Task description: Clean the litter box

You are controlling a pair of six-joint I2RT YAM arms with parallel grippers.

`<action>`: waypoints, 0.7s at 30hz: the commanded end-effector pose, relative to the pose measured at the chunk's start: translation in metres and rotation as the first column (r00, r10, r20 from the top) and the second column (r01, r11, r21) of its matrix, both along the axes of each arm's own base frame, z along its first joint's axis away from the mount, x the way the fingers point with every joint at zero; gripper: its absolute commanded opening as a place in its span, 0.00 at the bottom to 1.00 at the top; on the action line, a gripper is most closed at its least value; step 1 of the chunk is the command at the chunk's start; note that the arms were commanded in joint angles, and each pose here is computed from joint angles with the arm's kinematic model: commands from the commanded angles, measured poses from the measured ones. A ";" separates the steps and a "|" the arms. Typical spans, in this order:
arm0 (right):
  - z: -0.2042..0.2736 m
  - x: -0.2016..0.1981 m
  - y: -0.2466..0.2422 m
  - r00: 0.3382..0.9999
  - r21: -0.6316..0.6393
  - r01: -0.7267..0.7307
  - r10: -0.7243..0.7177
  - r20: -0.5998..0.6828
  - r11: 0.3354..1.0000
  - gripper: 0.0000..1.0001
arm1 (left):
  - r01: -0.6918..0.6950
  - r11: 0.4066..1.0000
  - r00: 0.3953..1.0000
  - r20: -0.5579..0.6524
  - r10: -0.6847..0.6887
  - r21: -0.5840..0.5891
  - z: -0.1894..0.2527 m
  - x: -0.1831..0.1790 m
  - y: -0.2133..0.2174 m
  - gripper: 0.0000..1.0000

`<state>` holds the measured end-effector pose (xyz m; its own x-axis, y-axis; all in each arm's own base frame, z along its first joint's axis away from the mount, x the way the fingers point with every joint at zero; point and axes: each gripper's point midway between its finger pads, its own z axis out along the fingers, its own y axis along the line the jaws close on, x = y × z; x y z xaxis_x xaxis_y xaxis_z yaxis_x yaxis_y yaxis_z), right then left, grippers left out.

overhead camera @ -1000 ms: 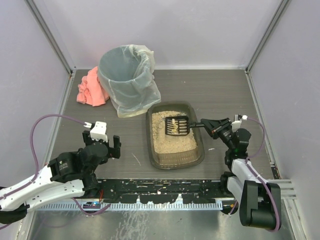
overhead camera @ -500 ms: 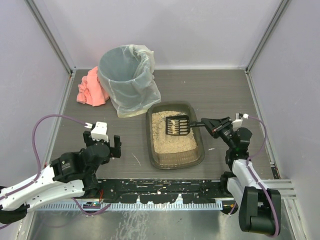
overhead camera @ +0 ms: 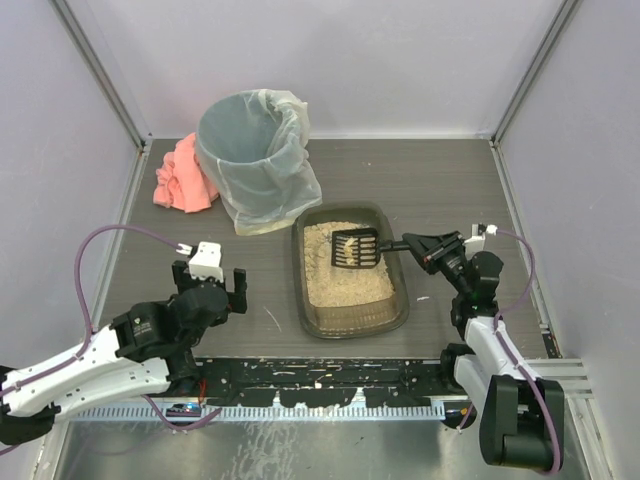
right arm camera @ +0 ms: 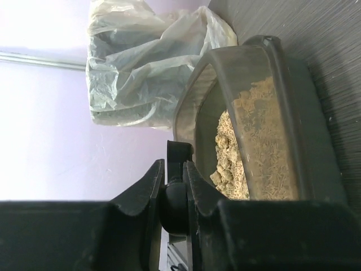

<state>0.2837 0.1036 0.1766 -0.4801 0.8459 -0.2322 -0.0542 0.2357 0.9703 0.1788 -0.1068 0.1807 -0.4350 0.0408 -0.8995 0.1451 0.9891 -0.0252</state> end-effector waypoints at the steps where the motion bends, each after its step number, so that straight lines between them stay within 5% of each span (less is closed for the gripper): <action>1: 0.027 0.004 0.013 0.992 -0.045 -0.075 0.079 0.095 0.996 0.01 | -0.027 0.999 0.999 0.042 0.029 -0.029 0.010 0.007 -0.003 0.98; 5: 0.018 0.008 -0.008 0.998 0.035 0.045 -0.046 0.038 0.998 0.01 | -0.015 0.999 0.999 0.050 0.017 -0.036 0.011 0.008 -0.007 0.98; 8: 0.033 0.006 0.023 0.991 -0.045 -0.100 0.104 0.088 0.994 0.01 | -0.040 0.999 0.998 0.049 0.042 -0.038 0.012 0.008 -0.001 0.98; 11: 0.025 0.011 -0.003 0.998 0.017 0.041 -0.042 0.038 0.999 0.01 | -0.048 0.997 0.996 0.070 0.051 -0.052 0.014 0.009 0.002 0.98; 14: 0.037 0.009 0.023 0.993 -0.056 -0.086 0.090 0.079 0.995 0.01 | -0.060 0.996 0.995 0.077 0.065 -0.065 0.015 0.008 0.005 0.98; 18: 0.036 0.012 0.006 0.998 -0.002 0.022 -0.022 0.062 1.000 0.01 | -0.054 0.995 0.996 0.071 0.059 -0.079 0.011 0.008 0.002 0.98; 21: 0.047 0.010 0.032 0.992 -0.066 -0.092 0.097 0.082 0.994 0.01 | -0.034 0.997 0.998 0.054 0.038 -0.075 0.008 0.006 -0.002 0.98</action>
